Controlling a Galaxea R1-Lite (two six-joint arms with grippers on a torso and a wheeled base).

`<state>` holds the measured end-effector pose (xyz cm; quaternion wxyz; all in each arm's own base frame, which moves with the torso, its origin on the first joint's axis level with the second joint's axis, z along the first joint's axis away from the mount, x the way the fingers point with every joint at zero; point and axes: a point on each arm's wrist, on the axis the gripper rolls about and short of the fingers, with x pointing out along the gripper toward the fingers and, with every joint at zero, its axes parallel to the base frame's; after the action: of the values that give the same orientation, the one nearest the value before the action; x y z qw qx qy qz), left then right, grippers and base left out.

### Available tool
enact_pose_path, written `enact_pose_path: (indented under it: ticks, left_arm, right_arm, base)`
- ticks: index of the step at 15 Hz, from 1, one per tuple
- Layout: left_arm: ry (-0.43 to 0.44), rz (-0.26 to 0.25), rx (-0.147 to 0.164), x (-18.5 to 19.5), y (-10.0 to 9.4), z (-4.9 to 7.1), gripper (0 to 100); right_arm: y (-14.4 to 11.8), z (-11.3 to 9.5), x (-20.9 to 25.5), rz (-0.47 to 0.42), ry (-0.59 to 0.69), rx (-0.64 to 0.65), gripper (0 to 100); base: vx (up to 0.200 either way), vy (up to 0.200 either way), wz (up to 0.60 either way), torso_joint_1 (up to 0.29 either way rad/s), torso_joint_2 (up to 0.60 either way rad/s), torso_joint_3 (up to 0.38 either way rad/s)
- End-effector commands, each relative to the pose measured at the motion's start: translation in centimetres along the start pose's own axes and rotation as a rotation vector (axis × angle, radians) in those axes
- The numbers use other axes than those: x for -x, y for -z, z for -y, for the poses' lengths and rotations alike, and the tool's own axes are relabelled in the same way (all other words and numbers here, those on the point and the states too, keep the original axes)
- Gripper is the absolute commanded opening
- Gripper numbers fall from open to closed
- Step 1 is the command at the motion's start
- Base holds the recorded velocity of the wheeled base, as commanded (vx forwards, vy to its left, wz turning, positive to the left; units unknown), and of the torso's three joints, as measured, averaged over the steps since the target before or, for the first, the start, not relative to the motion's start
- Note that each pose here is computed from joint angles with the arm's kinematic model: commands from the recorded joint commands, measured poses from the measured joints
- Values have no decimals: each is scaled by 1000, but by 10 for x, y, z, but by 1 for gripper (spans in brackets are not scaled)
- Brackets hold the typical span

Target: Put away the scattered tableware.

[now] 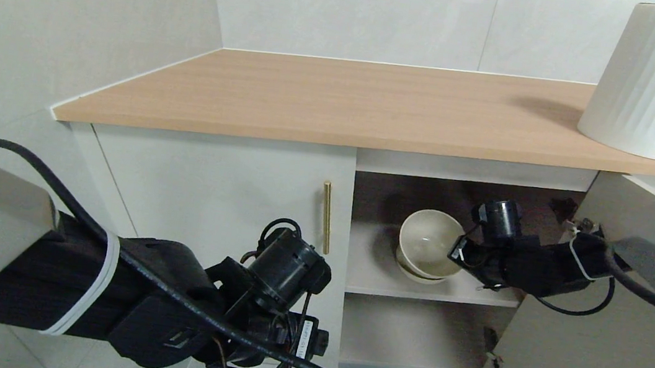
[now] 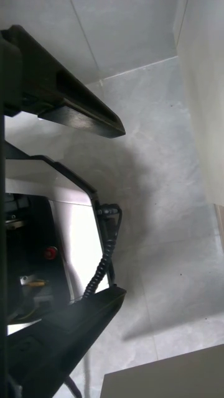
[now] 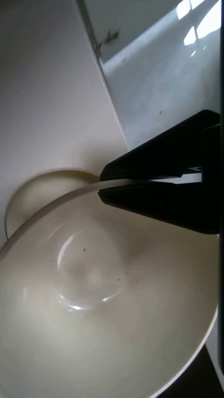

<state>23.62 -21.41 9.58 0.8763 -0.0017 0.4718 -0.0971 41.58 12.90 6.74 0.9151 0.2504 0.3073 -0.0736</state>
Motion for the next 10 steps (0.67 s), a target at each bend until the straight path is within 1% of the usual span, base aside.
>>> enact_pose_path:
  ticks: [1,4,7,10]
  left_arm:
    - [-1,0,0,0,0,0,100]
    - [-2,-3,0,-1,0,0,100]
    - [-1,0,0,0,0,0,100]
    - [-1,0,0,0,0,0,100]
  right_arm:
    - [4,3,-7,-5,9,0,0]
    - [3,2,-12,3,6,-6,0]
    - [1,6,-21,29,43,-12,0]
    - [1,6,-27,31,42,-13,0]
  base:
    - [0,0,0,0,0,0]
    - [0,0,0,0,0,0]
    - [0,0,0,0,0,0]
    - [0,0,0,0,0,0]
